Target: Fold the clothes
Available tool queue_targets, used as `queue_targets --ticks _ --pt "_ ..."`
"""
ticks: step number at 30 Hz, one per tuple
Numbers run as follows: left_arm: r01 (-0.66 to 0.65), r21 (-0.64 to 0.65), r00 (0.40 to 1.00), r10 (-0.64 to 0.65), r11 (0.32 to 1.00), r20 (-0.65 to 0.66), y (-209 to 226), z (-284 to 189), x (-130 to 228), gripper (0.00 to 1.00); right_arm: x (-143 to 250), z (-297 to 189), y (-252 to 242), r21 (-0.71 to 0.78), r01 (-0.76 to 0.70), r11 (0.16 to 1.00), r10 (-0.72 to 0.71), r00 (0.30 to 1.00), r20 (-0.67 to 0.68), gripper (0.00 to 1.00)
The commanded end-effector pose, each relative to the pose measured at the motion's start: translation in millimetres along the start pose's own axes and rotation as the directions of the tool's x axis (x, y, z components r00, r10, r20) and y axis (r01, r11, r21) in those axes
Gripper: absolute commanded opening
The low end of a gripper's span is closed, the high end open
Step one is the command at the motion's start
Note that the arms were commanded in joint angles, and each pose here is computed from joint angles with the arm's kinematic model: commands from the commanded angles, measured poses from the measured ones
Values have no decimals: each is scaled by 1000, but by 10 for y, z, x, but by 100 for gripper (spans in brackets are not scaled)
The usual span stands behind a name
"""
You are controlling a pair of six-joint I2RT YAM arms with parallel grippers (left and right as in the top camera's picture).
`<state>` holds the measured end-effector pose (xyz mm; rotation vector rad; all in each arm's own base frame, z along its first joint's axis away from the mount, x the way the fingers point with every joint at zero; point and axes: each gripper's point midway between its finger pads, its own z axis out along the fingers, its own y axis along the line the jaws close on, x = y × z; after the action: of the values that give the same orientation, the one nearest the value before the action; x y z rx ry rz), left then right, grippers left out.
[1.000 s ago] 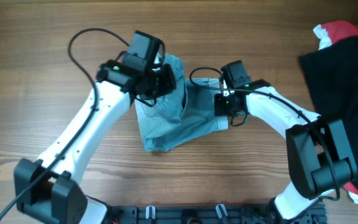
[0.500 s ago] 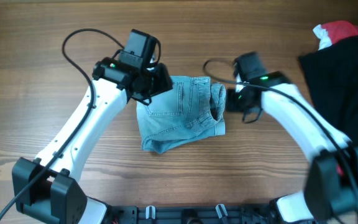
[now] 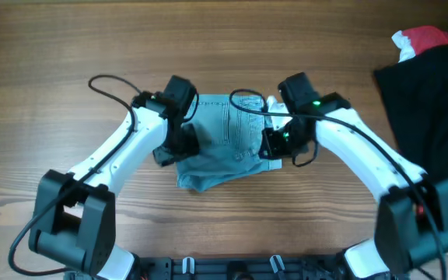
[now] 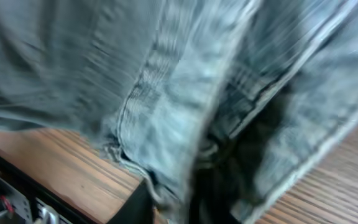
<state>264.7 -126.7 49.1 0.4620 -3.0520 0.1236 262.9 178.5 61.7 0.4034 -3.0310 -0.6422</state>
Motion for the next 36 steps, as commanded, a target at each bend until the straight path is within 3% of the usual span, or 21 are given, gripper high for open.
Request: queue_targets --ticks 1,3,4,5,7,12,13,16,17,18,19,21,24,27,29,34,36 --pt "2 -25 998 -3 1000 -61 150 272 193 59 202 231 -323 174 -121 977 139 985 -99 4" --pt "4 -45 996 -8 999 -84 273 447 315 59 243 153 -791 439 -300 847 331 944 6 4" --pt "4 -48 996 -8 999 -88 308 506 347 58 245 111 -880 485 -340 806 364 930 47 4" --pt "4 -51 996 -9 999 -90 340 558 375 58 244 97 -907 498 -340 797 363 930 55 5" --pt "5 -57 995 -10 998 -95 381 610 412 57 267 89 -915 505 -339 794 366 929 49 17" --pt "35 -104 988 -50 994 -148 516 648 579 50 339 92 -1035 557 -327 764 361 931 52 18" --pt "40 -107 981 -60 993 -186 529 631 666 48 327 133 -1051 552 -330 766 358 932 61 18" --pt "45 -89 968 -65 995 -244 530 499 829 16 228 211 -1068 529 -353 771 351 930 110 20" --pt "43 -55 977 -53 998 -207 499 375 810 16 135 215 -1076 518 -360 776 336 931 143 22" --pt "31 -18 985 -34 999 -167 460 278 773 17 72 214 -1085 511 -365 778 327 930 166 22" --pt "23 16 994 -21 1000 -108 425 173 709 26 37 208 -1092 504 -371 780 327 928 178 21" --pt "-3 92 998 -2 996 55 353 -106 537 60 28 91 -1090 503 -389 772 345 921 183 15" --pt "-37 168 938 -24 985 345 257 -547 128 77 24 -249 -915 462 -395 794 329 918 219 17" --pt "-196 239 804 16 951 594 -54 -969 -355 76 75 -505 -344 217 -329 919 287 936 204 18" --pt "-176 268 783 -30 947 622 -81 -941 -660 75 182 -549 -23 97 -223 970 208 968 143 18" --pt "-138 264 860 -17 955 510 -7 -355 -1224 75 472 -284 113 126 -105 986 105 994 8 18" --pt "-108 237 902 -5 965 432 49 -44 -1263 75 588 -109 143 134 -72 988 77 997 -32 18"
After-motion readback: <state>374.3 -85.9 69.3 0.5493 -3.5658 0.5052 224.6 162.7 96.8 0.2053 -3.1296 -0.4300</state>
